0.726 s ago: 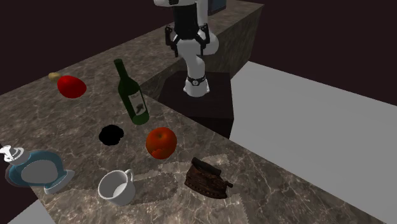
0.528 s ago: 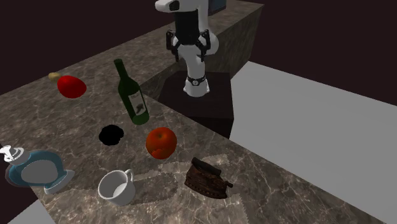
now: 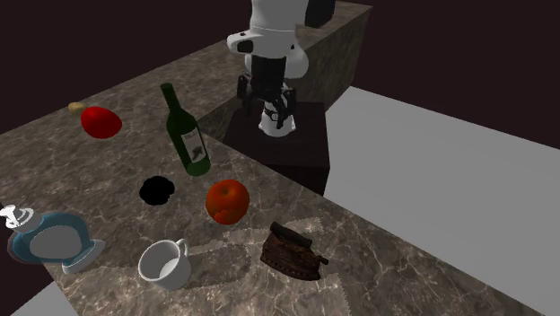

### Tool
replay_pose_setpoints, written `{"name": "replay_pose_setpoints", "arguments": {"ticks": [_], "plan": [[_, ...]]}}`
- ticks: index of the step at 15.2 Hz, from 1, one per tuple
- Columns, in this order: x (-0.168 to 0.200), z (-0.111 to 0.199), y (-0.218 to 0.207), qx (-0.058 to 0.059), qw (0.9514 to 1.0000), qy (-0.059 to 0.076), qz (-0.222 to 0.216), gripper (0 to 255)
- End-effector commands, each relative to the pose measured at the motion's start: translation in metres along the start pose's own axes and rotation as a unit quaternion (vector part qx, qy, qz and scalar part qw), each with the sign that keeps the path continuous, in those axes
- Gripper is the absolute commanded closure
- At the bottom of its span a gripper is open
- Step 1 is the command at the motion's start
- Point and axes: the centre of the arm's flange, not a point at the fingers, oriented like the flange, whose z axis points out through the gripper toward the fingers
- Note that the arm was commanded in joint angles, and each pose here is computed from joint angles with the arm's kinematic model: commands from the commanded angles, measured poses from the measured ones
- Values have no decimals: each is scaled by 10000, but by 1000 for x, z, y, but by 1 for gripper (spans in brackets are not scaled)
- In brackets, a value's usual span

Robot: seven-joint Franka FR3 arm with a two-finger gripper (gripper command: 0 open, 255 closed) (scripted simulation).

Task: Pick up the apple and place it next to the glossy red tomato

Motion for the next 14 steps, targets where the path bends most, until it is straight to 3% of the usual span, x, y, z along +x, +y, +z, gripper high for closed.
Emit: {"name": "replay_pose_setpoints", "arguments": {"ticks": [1, 3, 6, 8, 11, 12, 14], "plan": [[12, 20, -11, -153, 9984, 167, 516, 0], [27, 39, -18, -318, 9940, 318, 998, 0], [52, 66, -24, -564, 9821, 542, 1715, 0], [70, 83, -25, -725, 9706, 690, 2187, 0], [97, 109, -22, -964, 9483, 907, 2883, 0], [102, 113, -21, -1005, 9438, 945, 3002, 0], [103, 123, -18, -1005, 9438, 945, 3002, 0]]}}
